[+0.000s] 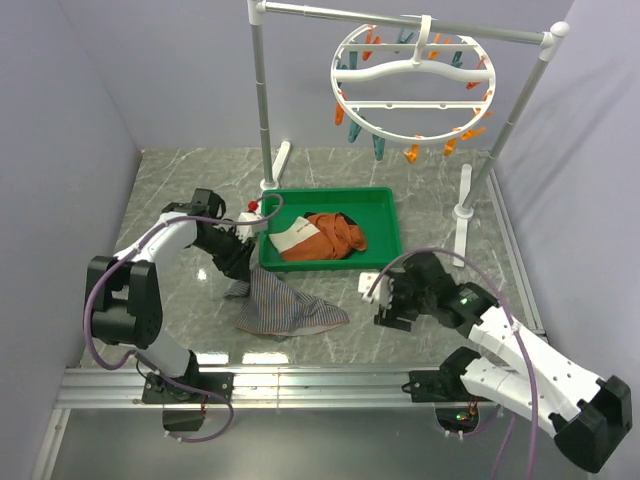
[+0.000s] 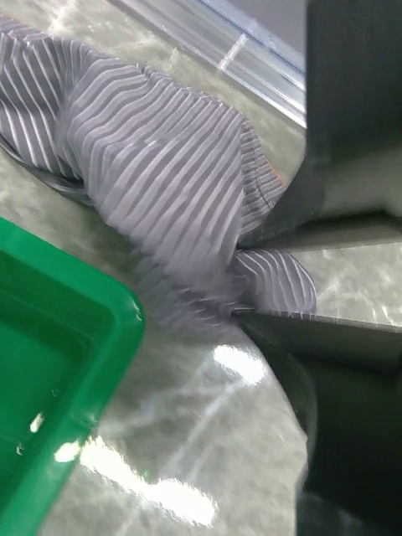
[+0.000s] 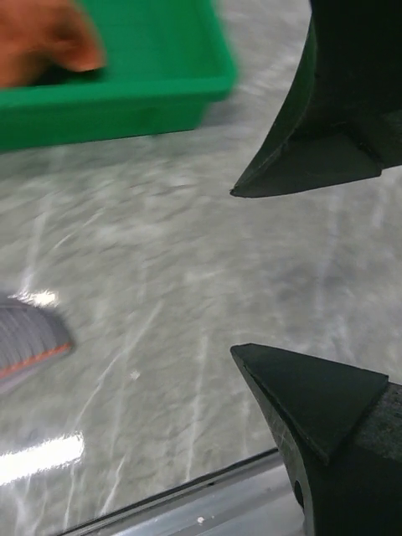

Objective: Clip the underwear to the hanger

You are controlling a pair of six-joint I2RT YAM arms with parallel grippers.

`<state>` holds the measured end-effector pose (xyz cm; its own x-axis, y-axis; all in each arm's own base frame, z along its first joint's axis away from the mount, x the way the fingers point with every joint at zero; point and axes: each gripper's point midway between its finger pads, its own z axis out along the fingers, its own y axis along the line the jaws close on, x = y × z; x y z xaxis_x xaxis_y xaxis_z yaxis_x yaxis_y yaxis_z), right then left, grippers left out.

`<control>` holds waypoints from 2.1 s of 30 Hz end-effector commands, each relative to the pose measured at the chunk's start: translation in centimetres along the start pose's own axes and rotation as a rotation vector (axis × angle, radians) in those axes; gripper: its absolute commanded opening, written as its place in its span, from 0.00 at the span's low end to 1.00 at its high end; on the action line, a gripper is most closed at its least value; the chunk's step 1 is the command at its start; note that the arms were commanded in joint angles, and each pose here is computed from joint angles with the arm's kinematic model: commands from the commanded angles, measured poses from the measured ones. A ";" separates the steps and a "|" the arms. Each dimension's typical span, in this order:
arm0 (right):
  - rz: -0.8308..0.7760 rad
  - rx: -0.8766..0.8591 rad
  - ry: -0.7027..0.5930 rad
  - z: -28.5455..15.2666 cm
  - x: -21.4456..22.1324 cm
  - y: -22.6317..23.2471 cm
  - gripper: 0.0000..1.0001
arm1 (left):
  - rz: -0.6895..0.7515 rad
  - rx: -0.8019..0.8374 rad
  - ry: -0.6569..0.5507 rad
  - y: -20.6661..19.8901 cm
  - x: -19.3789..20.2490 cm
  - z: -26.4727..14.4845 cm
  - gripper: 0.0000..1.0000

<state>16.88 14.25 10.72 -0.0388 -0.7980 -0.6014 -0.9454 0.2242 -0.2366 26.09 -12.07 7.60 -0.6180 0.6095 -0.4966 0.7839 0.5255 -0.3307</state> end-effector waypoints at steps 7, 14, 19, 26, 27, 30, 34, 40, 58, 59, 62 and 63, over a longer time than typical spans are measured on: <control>-0.471 0.041 -0.256 5.0 -5.5 2.0 0.73 | 0.236 -0.071 -0.154 -0.4 -1.0 -6.6 0.64; -0.605 0.015 -0.309 7.6 -6.6 2.4 0.72 | 0.618 -0.012 -0.082 -3.9 4.1 -5.4 0.64; -0.687 -0.064 -0.282 9.0 -6.1 3.6 0.70 | 0.714 0.012 -0.015 -4.3 7.2 -3.2 0.63; -0.813 -0.116 -0.261 10.2 -5.5 4.3 0.66 | 0.905 0.010 0.052 -4.0 9.0 -0.8 0.58; -0.829 -0.118 -0.258 10.4 -5.6 4.3 0.64 | 0.926 0.019 0.057 -4.1 9.1 -0.4 0.57; -0.862 -0.128 -0.239 11.0 -5.5 4.2 0.60 | 0.954 0.046 0.062 -4.4 9.2 0.5 0.57; -0.888 -0.164 -0.210 11.8 -4.8 4.4 0.51 | 0.982 0.054 0.051 -4.3 9.0 1.4 0.59; -0.888 -0.191 -0.175 12.6 -4.3 4.4 0.21 | 1.024 0.052 0.035 -3.9 8.4 2.0 0.61; -0.779 -0.188 -0.218 11.2 -6.7 4.0 0.00 | 1.311 0.069 0.037 -4.7 9.9 2.7 0.53; -0.773 -0.186 -0.216 11.2 -6.6 4.0 0.00 | 1.313 0.069 0.040 -4.7 10.1 2.8 0.52; -0.759 -0.184 -0.219 11.2 -6.9 3.9 0.00 | 1.321 0.079 0.073 -4.1 10.6 3.3 0.44; -0.754 -0.181 -0.221 11.1 -7.0 3.9 0.00 | 1.308 0.094 0.081 -4.0 10.9 3.6 0.38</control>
<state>16.73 25.69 3.49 0.6813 -0.5857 -0.4391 -0.7274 -0.4749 -0.4952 16.67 -9.73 1.76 0.5628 0.6907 -0.4540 0.8266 -0.4714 0.3075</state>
